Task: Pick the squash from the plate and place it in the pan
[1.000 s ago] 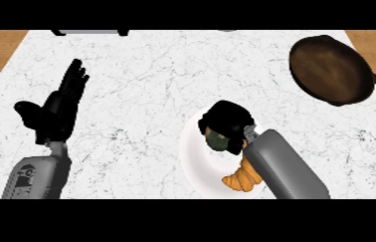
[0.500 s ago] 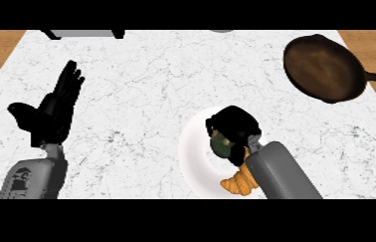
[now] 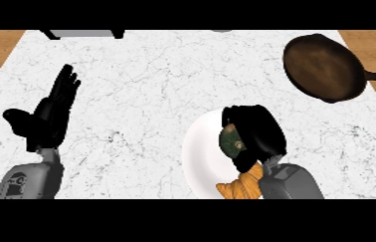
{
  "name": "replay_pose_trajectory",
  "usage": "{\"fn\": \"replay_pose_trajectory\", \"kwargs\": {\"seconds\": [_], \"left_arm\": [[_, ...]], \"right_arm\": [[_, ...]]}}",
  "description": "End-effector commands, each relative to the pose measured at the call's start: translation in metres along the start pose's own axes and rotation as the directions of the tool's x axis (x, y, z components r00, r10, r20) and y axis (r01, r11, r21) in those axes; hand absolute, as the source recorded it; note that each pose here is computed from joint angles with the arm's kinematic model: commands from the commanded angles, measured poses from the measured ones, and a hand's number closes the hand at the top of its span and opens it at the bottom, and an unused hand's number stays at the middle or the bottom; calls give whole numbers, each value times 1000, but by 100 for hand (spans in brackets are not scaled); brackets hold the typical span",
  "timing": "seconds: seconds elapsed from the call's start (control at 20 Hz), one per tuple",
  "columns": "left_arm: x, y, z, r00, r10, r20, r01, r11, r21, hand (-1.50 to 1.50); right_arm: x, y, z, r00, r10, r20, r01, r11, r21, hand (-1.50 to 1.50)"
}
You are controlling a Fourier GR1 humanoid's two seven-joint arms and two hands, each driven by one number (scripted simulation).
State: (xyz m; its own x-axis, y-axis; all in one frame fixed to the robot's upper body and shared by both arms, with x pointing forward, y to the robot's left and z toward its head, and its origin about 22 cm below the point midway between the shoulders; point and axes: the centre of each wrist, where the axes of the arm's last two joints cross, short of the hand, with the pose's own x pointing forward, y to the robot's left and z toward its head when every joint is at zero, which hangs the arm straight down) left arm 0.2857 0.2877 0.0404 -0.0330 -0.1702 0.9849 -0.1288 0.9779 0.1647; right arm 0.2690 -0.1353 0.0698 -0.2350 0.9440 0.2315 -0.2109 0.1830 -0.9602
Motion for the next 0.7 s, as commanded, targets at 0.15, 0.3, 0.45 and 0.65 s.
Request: {"fn": "replay_pose_trajectory", "kwargs": {"seconds": [0.15,0.3,0.45,0.65], "left_arm": [[12,-3,-12,1000,2,4,-2,1000,-7,0],[-6,-1,-4,1000,-7,11,7,1000,-19,0],[2,-11,-17,1000,11,10,-11,1000,-14,0],[1,-17,1,1000,18,-3,-19,999,-39,0]], "right_arm": [[-1,-55,50,992,-122,-21,109,940,-323,150],[7,-82,46,987,-147,-60,110,904,-412,150],[-35,-92,40,964,-259,-54,207,866,-456,150],[-64,-113,28,881,-474,-11,408,770,-491,150]]}}
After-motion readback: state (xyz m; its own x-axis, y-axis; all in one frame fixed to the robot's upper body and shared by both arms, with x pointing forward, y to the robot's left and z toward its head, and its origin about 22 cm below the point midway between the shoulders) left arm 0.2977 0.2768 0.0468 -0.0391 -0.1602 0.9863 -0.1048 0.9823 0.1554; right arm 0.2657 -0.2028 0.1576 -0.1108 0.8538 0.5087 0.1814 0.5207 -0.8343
